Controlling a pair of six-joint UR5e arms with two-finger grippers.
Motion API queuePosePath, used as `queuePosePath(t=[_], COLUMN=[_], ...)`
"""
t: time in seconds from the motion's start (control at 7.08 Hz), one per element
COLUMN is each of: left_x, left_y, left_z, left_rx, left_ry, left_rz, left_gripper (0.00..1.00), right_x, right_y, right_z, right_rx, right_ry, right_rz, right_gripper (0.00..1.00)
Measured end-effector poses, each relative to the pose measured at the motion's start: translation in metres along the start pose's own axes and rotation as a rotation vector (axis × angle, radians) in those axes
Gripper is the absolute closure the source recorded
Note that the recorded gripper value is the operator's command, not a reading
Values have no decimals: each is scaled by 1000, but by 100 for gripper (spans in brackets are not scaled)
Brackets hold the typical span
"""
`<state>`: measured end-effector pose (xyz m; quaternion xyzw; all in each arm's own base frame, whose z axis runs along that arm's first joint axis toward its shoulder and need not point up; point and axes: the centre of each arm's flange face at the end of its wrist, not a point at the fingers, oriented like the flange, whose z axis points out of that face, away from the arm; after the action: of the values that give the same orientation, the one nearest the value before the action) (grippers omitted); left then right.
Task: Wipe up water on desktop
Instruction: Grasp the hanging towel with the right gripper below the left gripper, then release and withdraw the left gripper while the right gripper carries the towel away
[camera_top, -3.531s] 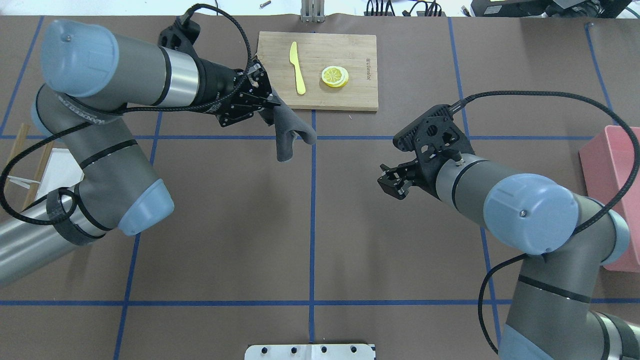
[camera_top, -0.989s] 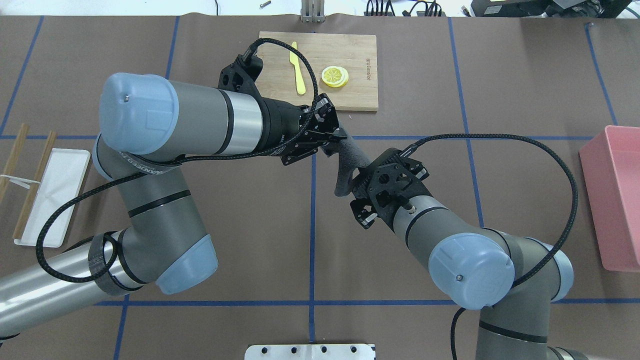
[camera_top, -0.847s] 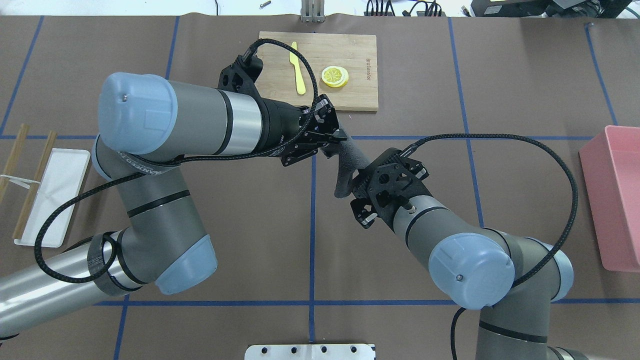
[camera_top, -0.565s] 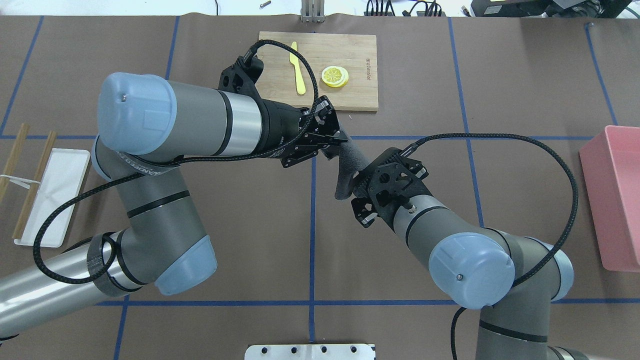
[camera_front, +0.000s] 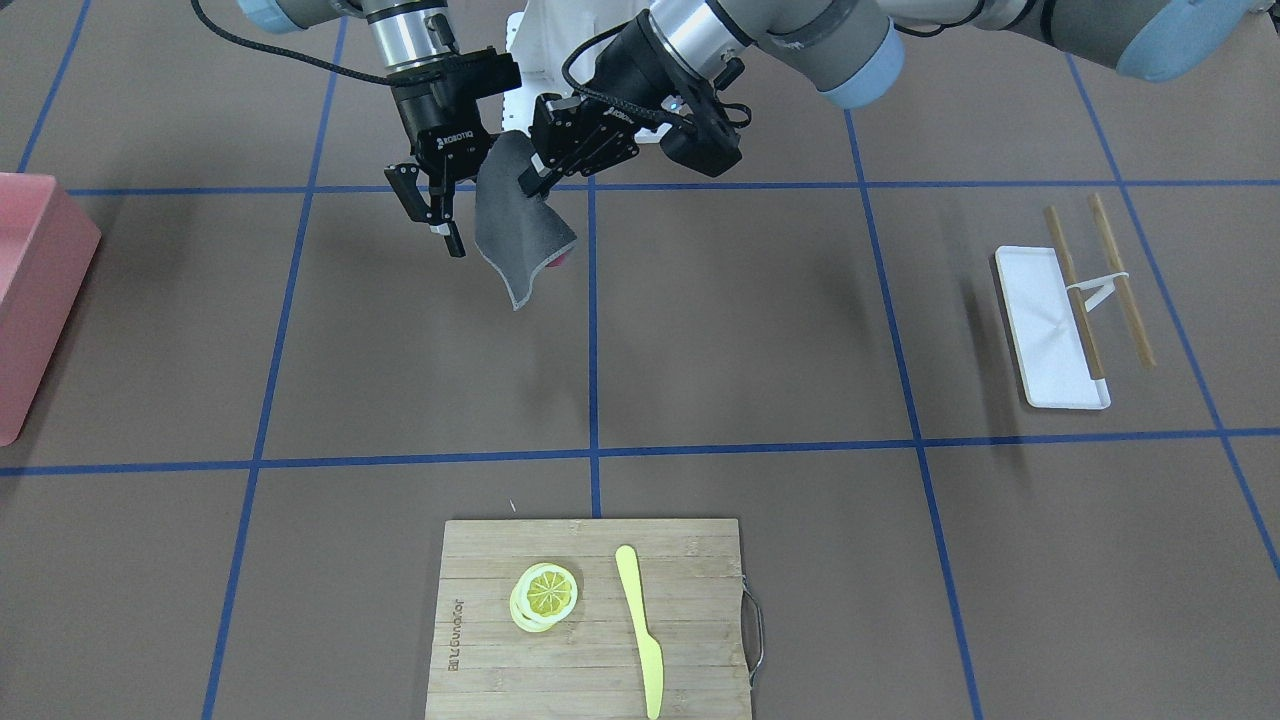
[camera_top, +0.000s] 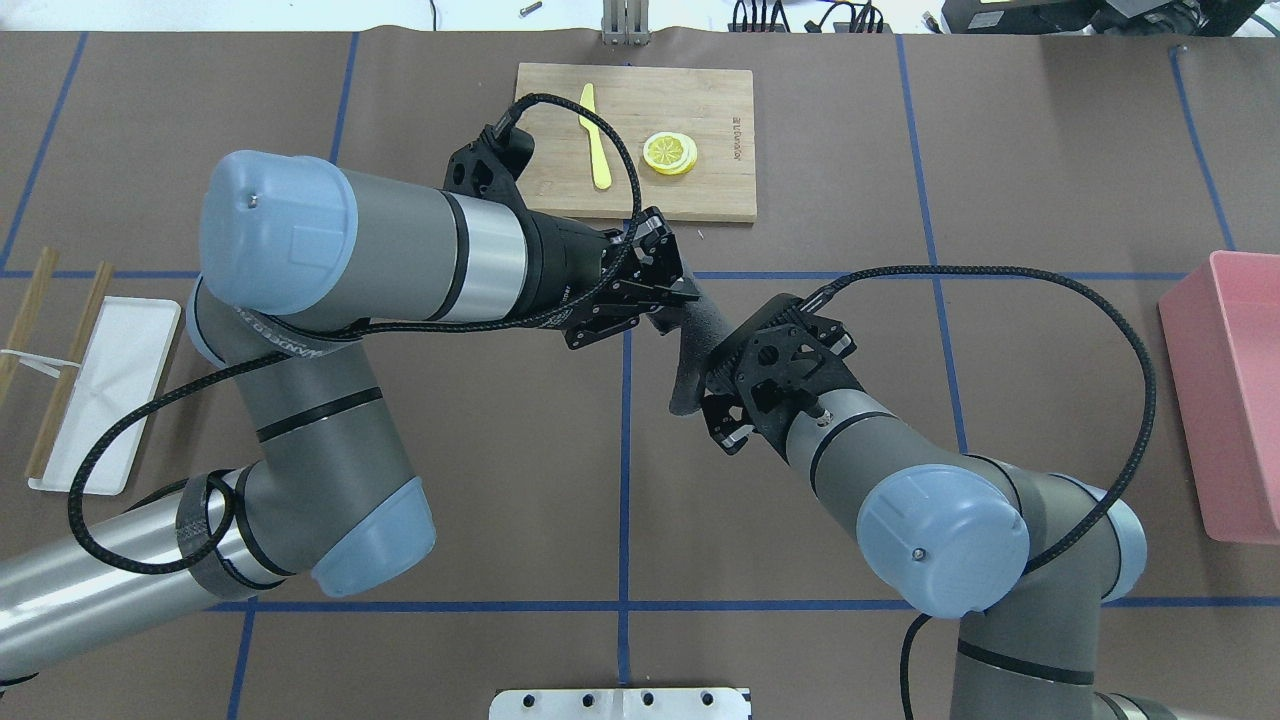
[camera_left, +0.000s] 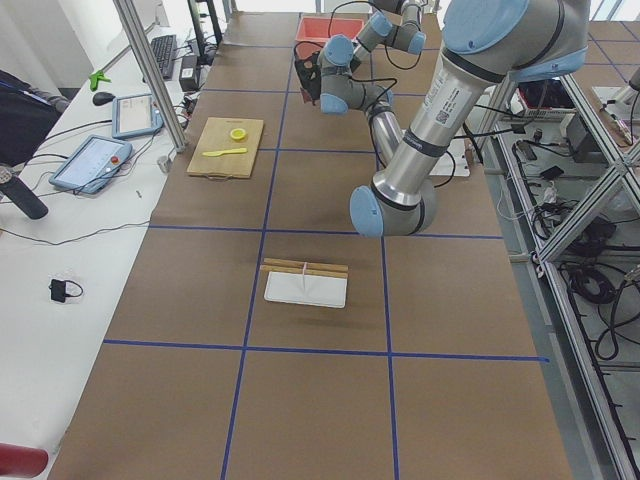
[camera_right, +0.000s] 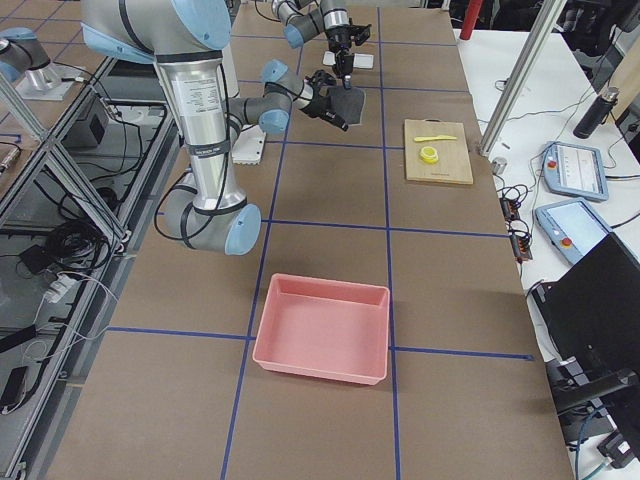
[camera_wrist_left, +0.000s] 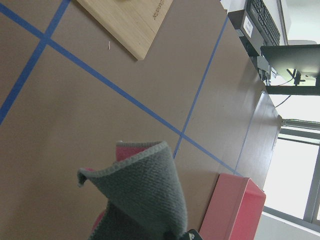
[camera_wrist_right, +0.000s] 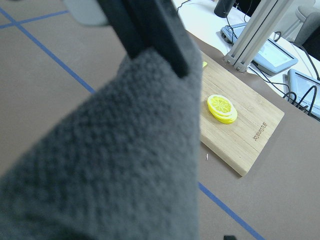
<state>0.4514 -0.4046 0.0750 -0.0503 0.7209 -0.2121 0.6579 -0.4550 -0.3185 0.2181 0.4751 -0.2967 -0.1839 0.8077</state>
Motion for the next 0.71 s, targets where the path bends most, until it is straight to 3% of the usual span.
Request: queuePosePath(t=[0.42, 0.71], left_x=[1, 1], left_y=[4, 5], left_z=[0, -1], left_rx=[-6, -7], left_ry=[4, 5], left_rz=[1, 2], left_gripper=[100, 100], right_x=[-2, -1], right_y=[-4, -6], right_z=[-1, -2], right_rx=[7, 11], right_ry=[-4, -4], right_rz=[14, 34], right_gripper=[97, 100])
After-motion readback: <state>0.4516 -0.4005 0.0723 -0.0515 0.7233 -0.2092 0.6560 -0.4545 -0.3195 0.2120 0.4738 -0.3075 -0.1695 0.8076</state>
